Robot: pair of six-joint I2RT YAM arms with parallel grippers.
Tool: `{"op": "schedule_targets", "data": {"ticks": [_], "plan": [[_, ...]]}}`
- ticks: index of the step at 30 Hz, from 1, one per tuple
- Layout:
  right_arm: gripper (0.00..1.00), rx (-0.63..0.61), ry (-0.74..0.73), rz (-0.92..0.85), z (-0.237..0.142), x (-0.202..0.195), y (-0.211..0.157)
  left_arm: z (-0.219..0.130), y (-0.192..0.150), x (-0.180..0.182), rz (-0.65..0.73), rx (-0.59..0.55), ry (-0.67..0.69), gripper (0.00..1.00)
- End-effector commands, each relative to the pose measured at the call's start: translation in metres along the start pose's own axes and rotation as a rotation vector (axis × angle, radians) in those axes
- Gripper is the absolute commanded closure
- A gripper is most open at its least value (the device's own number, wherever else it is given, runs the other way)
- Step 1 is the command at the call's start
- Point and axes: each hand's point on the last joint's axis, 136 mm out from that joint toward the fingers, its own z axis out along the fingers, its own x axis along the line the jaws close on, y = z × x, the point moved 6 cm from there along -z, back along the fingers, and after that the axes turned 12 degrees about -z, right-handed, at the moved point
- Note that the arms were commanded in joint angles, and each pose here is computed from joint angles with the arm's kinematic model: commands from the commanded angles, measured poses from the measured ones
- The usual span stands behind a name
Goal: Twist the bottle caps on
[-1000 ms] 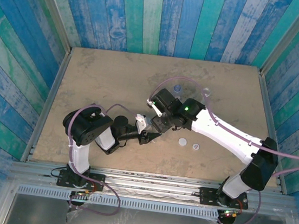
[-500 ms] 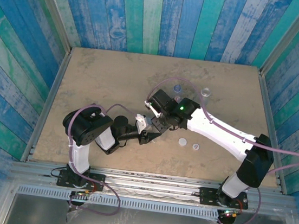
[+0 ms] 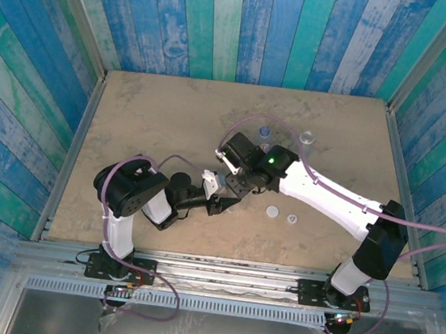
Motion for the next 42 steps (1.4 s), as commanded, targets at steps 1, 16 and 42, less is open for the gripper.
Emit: {"op": "schedule_targets", "data": {"ticks": [1,16,42], "plan": [[0.57,-0.02,0.025,0.059,-0.01,-0.004,0.004,-0.002,-0.022,0.003,-0.053,0.075,0.004,0.45],[0.55,0.066,0.123,0.146,0.007,-0.007,-0.006,-0.002,-0.022,0.003,-0.052,0.073,0.004,0.45],[0.3,0.039,0.124,0.171,-0.011,-0.015,0.001,-0.002,-0.022,0.003,-0.053,0.071,0.004,0.45]]}}
